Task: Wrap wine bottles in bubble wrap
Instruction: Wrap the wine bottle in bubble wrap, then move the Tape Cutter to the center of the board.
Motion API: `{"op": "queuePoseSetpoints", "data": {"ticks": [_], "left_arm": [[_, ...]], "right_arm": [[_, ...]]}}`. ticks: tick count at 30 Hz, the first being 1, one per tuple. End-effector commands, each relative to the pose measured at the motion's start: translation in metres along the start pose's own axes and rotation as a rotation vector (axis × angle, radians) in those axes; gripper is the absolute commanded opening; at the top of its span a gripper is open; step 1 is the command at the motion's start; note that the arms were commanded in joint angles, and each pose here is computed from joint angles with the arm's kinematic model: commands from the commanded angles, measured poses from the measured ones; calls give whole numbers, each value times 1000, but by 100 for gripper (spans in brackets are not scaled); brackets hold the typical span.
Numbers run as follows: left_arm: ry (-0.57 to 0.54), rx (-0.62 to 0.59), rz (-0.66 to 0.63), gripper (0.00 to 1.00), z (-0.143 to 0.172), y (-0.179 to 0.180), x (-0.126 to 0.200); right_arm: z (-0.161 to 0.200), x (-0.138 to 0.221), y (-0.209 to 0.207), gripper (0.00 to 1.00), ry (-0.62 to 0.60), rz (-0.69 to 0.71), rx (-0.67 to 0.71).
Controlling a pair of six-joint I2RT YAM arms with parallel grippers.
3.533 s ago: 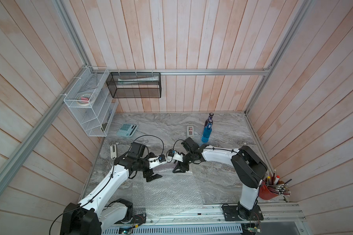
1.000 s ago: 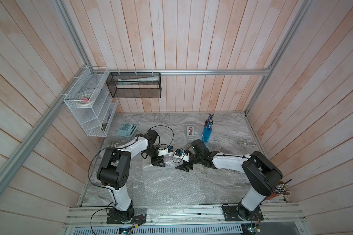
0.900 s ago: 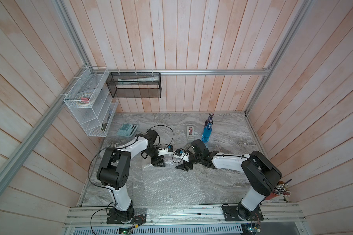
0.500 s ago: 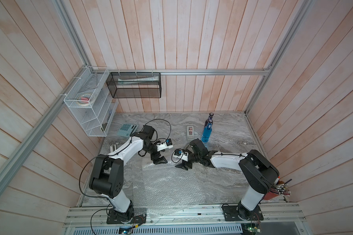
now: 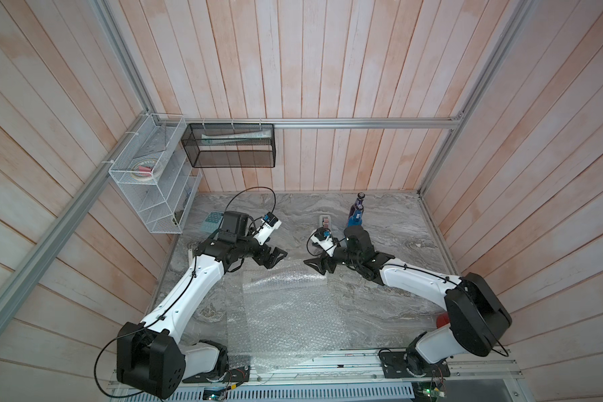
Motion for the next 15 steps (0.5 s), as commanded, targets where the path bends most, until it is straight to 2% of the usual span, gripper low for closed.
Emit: {"op": "queuePoseSetpoints", "data": {"ticks": [1,6,8,15], "left_arm": [[-71,355,-27,95,-2,4,1],[-131,542,103,93,1,-3,-4],[-125,590,100,92,1,0,-11],[-103,640,97,92,-4,2,-38]], "right_arm": [[4,10,-20,80,10,168,-302],[3,24,-40,80,23,326,-470],[6,24,-48,80,38,382,-512],[14,11,-69,80,81,509,-584]]}}
Point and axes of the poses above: each gripper's point midway between its finger pads, its own x axis back along the fingers, its own y axis along the line the jaws close on, z = x × y, the point moved 8 cm from there along x, back along the fingers, and after that the axes turned 8 degrees about x, right-handed, at the moved point
